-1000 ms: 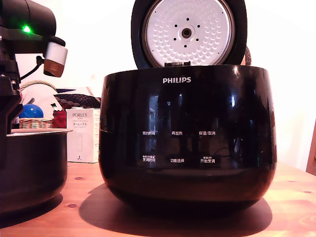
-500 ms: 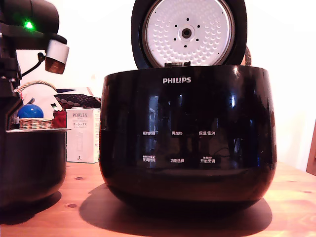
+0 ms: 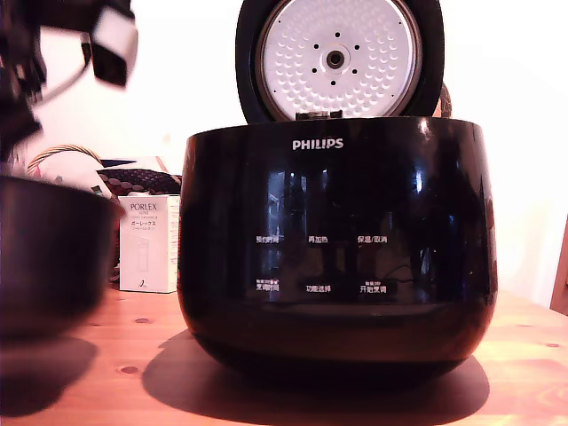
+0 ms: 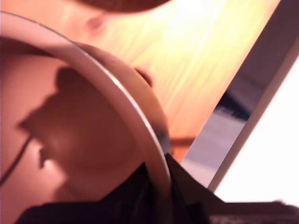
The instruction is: Pick up the metallic pot next to the rice cooker
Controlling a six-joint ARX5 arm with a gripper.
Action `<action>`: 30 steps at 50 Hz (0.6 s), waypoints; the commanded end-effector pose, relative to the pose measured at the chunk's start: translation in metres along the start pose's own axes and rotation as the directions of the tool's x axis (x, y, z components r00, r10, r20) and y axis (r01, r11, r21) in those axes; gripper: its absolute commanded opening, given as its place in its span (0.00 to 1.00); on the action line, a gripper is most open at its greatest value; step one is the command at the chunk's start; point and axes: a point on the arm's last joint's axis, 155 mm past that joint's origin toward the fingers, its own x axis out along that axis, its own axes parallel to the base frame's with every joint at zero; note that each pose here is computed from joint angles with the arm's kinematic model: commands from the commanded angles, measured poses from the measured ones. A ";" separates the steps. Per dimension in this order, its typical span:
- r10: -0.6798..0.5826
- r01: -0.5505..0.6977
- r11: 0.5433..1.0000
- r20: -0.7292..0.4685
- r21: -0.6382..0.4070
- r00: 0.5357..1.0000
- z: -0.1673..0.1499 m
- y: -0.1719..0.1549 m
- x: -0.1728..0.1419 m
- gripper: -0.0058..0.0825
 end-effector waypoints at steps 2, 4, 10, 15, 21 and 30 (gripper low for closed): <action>0.072 -0.071 0.997 0.061 -0.014 0.996 0.013 0.012 -0.021 0.04; 0.087 -0.087 0.996 0.083 -0.010 0.993 0.018 0.013 -0.029 0.04; 0.127 -0.125 0.992 0.158 -0.023 0.979 0.030 0.017 -0.053 0.04; 0.153 -0.151 0.988 0.211 -0.027 0.965 0.037 0.018 -0.071 0.04; 0.176 -0.174 0.984 0.257 -0.031 0.950 0.040 0.019 -0.087 0.04; 0.193 -0.190 0.981 0.277 -0.038 0.941 0.037 0.019 -0.095 0.04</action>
